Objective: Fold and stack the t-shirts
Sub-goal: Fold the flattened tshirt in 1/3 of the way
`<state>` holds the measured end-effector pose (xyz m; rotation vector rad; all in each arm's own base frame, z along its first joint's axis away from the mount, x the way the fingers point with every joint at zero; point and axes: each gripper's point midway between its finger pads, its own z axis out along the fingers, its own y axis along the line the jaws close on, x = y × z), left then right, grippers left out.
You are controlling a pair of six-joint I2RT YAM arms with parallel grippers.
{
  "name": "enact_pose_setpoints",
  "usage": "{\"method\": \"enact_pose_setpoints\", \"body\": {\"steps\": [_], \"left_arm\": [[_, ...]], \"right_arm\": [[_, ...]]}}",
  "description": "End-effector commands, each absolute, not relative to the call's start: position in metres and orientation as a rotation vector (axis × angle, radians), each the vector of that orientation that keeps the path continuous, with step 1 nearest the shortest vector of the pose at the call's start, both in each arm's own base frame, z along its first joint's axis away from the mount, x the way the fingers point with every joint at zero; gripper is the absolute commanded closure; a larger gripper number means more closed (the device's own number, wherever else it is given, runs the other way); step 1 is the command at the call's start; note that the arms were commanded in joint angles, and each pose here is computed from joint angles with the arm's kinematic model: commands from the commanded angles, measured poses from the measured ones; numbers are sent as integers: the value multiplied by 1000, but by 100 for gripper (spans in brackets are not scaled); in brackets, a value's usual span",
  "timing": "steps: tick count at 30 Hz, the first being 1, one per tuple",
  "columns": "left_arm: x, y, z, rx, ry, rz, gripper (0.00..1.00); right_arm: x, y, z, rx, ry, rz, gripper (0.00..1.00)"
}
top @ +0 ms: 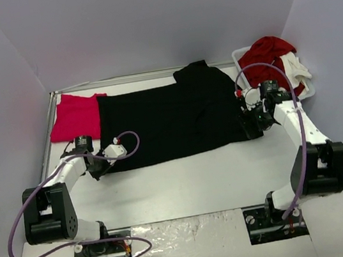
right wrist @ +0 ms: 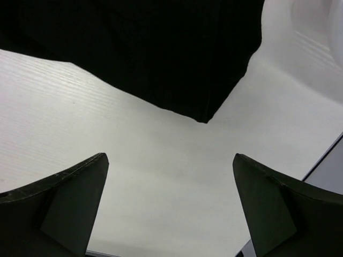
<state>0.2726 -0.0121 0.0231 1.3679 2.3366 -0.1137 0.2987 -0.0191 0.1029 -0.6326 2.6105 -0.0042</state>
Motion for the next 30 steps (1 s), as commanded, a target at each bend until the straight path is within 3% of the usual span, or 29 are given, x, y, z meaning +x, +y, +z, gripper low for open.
{"method": "enact_pose_setpoints", "body": {"steps": [1, 10, 15, 18, 19, 22, 30], "left_arm": [[275, -18, 47, 1390, 2285, -128, 98], [277, -19, 59, 1345, 2283, -124, 98], [271, -18, 56, 1336, 2298, -117, 98], [271, -17, 56, 1333, 2292, -104, 98], [270, -17, 57, 1333, 2292, -101, 98], [269, -17, 56, 1335, 2293, -102, 97], [267, -19, 53, 1342, 2290, -123, 98]], "right_arm": [[295, -37, 95, -712, 2724, -78, 3], [329, -57, 59, -684, 2848, -61, 21], [339, -56, 54, -673, 2861, -23, 24], [341, -52, 48, -669, 2875, 48, 32], [339, -51, 44, -668, 2895, 79, 42], [333, -43, 36, -681, 2930, 189, 53], [323, -38, 26, -707, 2985, 276, 56]]}}
